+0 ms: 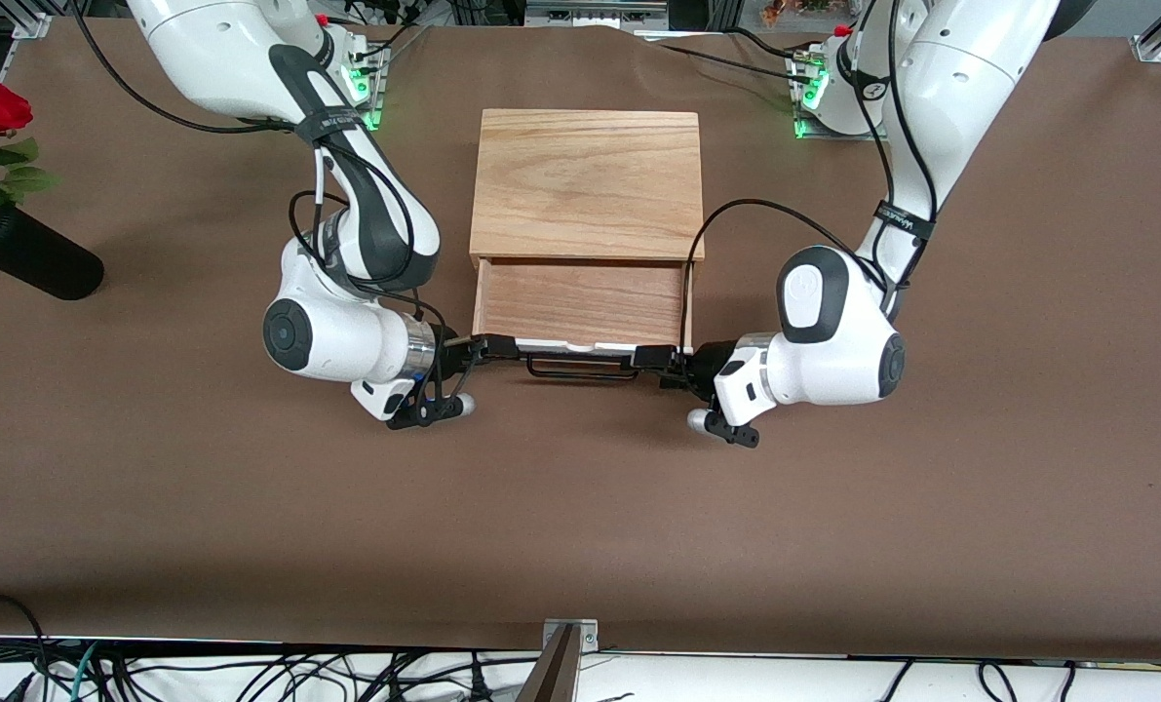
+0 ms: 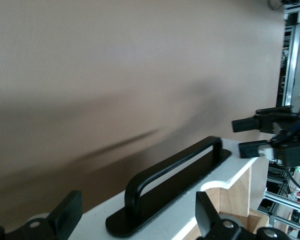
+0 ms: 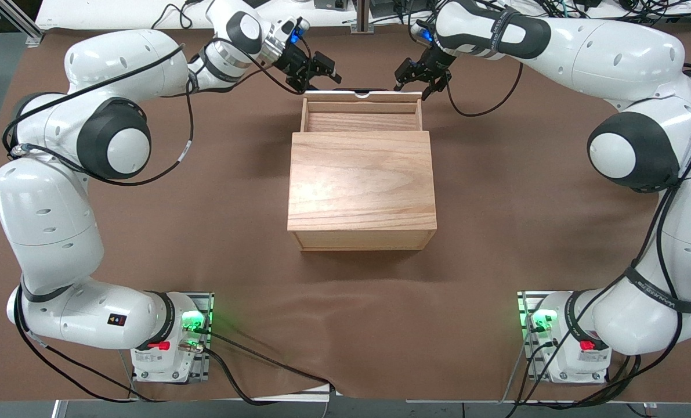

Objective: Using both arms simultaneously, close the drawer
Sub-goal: 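Press both grippers against the drawer front on each side of the handle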

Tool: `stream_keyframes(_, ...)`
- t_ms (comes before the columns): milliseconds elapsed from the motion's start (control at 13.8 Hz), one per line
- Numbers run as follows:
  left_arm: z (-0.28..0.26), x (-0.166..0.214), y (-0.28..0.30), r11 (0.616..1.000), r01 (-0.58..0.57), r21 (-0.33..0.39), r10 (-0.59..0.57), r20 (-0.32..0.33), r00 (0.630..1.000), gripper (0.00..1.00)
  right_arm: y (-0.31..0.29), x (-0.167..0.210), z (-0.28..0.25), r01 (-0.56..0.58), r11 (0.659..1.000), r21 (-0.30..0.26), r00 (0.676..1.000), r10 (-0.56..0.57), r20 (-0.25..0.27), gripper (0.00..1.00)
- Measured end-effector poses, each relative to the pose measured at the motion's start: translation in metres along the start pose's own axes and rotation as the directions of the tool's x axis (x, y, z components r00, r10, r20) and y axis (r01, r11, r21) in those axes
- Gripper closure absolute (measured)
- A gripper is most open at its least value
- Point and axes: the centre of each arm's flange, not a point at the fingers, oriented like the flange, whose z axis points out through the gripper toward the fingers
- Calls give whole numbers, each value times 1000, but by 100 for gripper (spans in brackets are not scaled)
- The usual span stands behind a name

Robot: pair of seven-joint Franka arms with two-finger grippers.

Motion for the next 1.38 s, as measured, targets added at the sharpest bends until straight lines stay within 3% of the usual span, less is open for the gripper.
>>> stream_keyframes(291, 6, -3, 4, 995, 96, 33, -97, 13, 995, 0, 0, 0, 2, -1, 1000, 2, 1000, 1, 2, 0)
stream_keyframes(581, 11, -5, 12, 991, 72, 116, -74, 18, 997, 0, -6, 0, 7, 7, 1000, 5, 1000, -7, 2, 0)
stream_keyframes(799, 14, -7, 14, 981, 129, 143, -133, 20, 991, 0, -13, -3, 14, 18, 1000, 3, 1000, -18, 12, 0)
stream_keyframes(1017, 17, -12, 14, 976, 157, 149, -168, 63, 984, 0, -22, -10, 29, 32, 1000, 1, 998, -32, 48, 0)
stream_keyframes(1380, 25, -26, 14, 971, 174, 161, -202, 174, 964, 0, -26, -25, 40, 37, 999, 2, 985, -37, 166, 0)
